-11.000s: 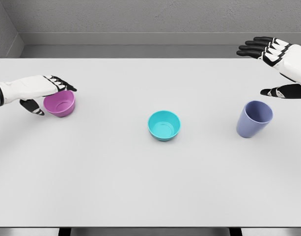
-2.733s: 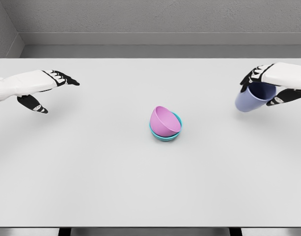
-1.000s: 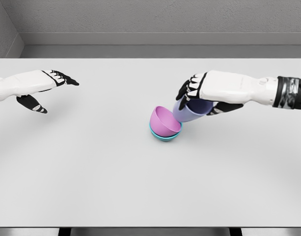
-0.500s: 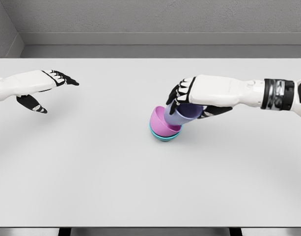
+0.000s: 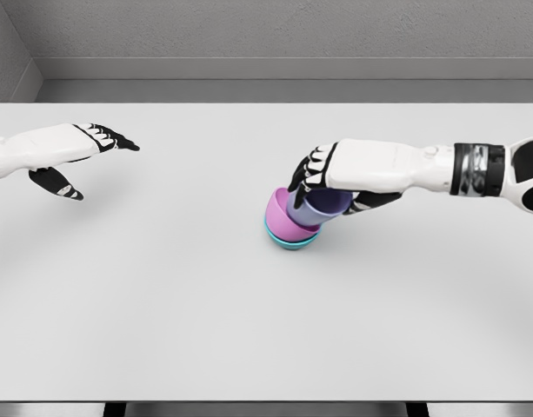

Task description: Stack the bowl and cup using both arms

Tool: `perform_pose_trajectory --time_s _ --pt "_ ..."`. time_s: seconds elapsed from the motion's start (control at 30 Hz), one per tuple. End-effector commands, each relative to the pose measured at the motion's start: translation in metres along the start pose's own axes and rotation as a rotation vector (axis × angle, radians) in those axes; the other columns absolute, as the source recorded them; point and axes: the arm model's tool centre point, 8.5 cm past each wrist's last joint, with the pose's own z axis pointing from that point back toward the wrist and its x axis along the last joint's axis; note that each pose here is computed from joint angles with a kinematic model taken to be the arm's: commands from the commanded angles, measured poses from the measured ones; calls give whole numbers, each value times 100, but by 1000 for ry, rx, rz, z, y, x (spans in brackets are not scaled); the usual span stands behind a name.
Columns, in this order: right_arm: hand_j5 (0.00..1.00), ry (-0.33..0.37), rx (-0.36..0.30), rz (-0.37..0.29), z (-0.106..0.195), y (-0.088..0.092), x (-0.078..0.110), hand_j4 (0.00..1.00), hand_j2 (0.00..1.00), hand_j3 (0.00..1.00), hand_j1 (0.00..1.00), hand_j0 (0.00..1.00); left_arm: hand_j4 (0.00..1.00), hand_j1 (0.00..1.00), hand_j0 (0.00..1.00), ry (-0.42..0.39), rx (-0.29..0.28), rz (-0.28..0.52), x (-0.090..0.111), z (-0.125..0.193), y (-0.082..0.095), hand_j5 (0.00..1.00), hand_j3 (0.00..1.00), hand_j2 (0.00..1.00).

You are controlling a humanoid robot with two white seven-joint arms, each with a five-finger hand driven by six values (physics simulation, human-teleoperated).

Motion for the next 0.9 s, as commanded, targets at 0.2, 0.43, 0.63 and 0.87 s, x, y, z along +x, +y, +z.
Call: perform_pose_trajectory --time_s 0.2,0.43,0.63,0.87 --pt "64 -13 11 -14 -5 5 2 64 64 64 64 64 100 100 100 2 4 5 -1 1 1 100 100 100" --pt "100 -16 11 -25 -8 8 1 100 100 100 100 100 100 100 100 2 4 5 -1 1 1 100 100 100" --pt "100 -18 15 -24 -9 8 1 100 100 100 100 100 100 100 100 4 3 4 -1 2 1 100 100 100" --pt "100 18 -23 66 7 -35 -5 100 100 100 100 100 100 100 100 4 3 4 -1 2 1 100 100 100"
